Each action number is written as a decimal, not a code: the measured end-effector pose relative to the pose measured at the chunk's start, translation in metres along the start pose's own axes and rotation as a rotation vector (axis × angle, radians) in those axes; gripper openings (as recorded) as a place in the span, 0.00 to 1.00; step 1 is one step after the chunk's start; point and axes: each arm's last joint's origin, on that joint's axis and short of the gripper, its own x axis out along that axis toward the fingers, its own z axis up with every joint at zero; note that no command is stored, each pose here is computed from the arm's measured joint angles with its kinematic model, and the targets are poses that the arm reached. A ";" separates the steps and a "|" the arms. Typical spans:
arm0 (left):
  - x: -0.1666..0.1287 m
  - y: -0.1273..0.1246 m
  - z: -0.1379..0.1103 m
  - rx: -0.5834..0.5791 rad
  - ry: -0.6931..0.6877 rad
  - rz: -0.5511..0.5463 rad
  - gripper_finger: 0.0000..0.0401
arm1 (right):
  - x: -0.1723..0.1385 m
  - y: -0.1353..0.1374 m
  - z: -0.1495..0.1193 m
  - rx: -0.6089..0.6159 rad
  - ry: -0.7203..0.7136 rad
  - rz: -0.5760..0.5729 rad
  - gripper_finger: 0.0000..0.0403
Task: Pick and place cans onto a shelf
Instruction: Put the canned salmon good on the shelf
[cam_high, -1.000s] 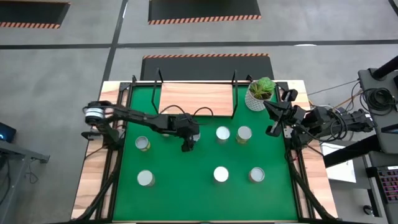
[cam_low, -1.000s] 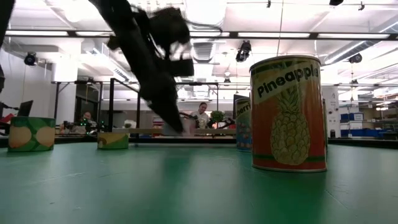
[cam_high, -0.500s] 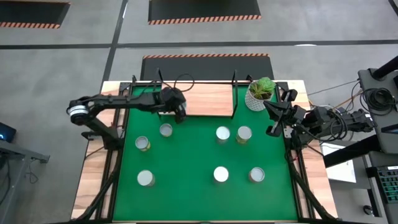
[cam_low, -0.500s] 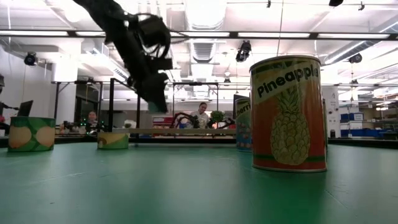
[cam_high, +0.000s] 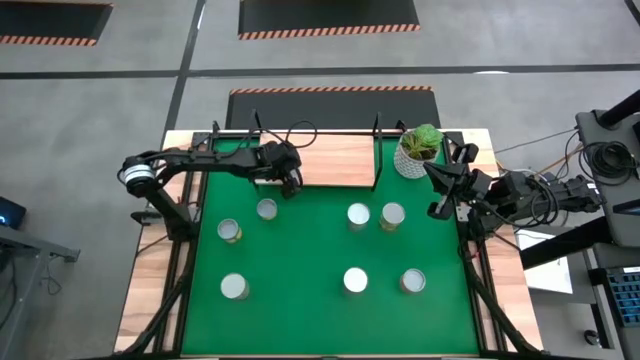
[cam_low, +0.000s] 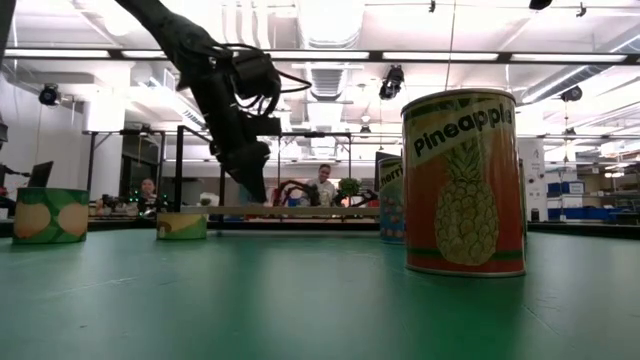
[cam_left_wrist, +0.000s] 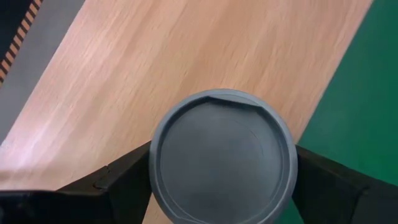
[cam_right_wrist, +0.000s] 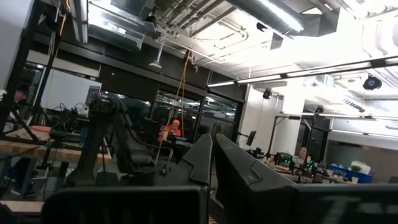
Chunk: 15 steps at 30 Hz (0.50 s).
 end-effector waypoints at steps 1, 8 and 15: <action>-0.001 0.000 0.000 0.008 -0.002 0.000 0.77 | 0.000 0.000 0.000 -0.001 0.000 0.000 0.03; -0.003 0.001 0.001 0.054 -0.011 0.001 0.87 | 0.000 0.000 0.000 -0.001 0.000 0.000 0.03; -0.035 0.003 0.024 0.096 -0.049 -0.008 0.89 | 0.000 0.000 0.000 -0.001 0.000 -0.001 0.03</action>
